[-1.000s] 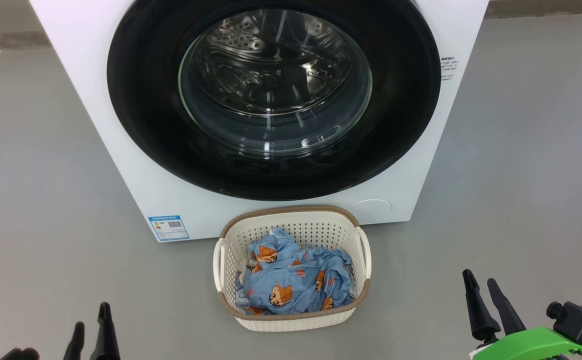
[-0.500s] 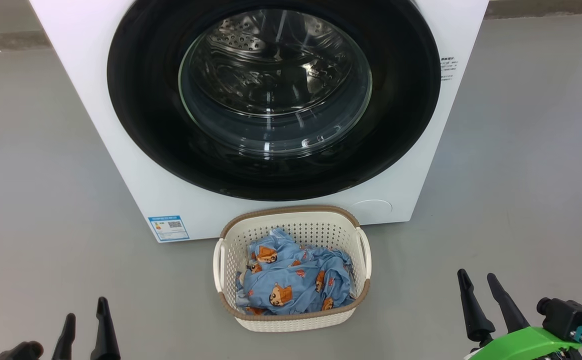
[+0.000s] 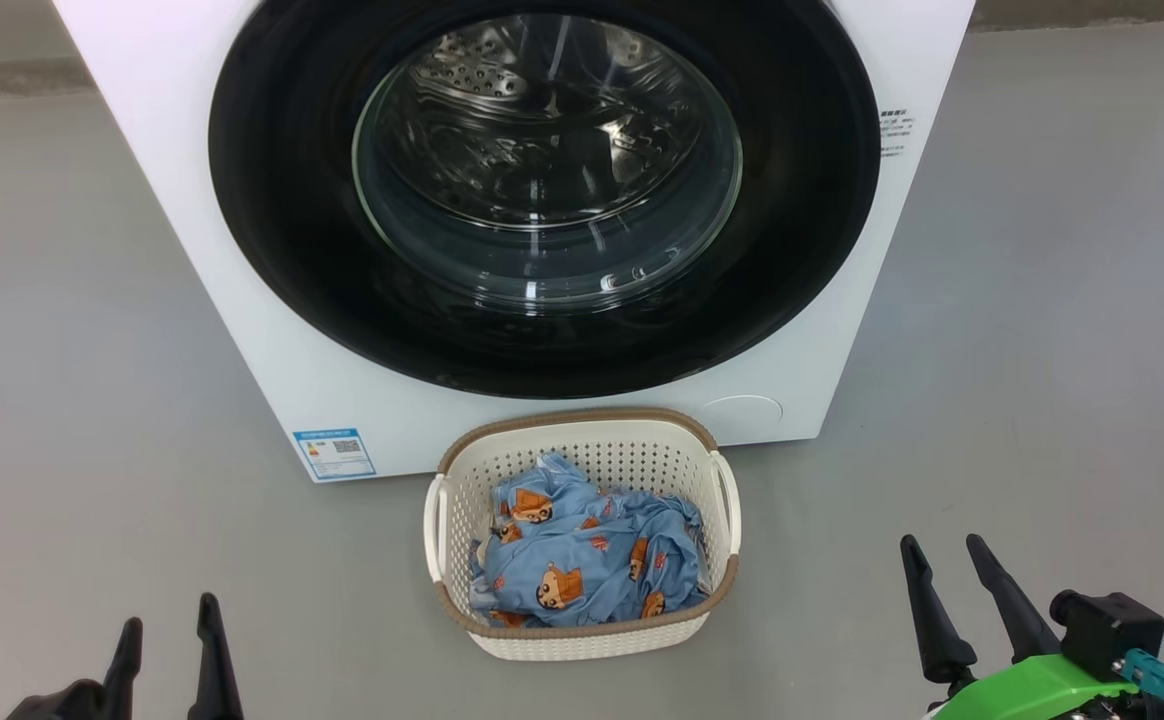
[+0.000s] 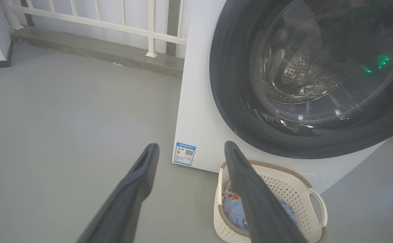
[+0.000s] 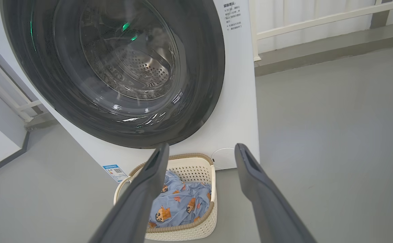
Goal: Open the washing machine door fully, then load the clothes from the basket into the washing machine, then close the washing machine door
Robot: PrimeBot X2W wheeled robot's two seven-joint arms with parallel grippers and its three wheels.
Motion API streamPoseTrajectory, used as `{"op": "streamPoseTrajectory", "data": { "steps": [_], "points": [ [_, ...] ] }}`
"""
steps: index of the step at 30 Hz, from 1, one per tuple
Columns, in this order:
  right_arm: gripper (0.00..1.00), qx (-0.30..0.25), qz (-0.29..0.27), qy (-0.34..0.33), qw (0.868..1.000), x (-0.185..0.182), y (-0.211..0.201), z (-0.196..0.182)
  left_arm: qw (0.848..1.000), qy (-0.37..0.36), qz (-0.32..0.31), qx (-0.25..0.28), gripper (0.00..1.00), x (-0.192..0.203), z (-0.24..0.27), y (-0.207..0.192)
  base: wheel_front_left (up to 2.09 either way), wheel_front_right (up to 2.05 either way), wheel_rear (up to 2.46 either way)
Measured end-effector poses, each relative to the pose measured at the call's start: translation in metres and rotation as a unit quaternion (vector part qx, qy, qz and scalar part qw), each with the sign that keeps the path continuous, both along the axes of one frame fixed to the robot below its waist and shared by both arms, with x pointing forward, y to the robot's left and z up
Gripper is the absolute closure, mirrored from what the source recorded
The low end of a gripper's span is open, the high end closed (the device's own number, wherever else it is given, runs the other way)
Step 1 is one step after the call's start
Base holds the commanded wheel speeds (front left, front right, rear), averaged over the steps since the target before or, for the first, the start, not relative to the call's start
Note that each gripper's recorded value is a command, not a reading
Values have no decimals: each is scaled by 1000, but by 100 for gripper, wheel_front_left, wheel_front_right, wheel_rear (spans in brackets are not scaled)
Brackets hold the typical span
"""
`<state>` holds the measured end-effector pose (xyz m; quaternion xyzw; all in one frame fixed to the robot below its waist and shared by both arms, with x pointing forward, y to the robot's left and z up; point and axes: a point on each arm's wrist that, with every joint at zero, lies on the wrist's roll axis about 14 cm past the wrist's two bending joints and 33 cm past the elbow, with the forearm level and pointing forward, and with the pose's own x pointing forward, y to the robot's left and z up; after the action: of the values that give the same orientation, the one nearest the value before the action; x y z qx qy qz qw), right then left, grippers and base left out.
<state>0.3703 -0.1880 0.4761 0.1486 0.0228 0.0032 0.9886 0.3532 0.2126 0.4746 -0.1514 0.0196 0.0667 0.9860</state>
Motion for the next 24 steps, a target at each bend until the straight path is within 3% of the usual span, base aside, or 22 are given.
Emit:
{"op": "streamPoseTrajectory", "data": {
  "steps": [24],
  "points": [
    [0, -140, 35, -36, 989, 2, 11, 12, 990, -13, -20, 141, 0, -5, 7, 1, 0, 0, 0]
  ]
}}
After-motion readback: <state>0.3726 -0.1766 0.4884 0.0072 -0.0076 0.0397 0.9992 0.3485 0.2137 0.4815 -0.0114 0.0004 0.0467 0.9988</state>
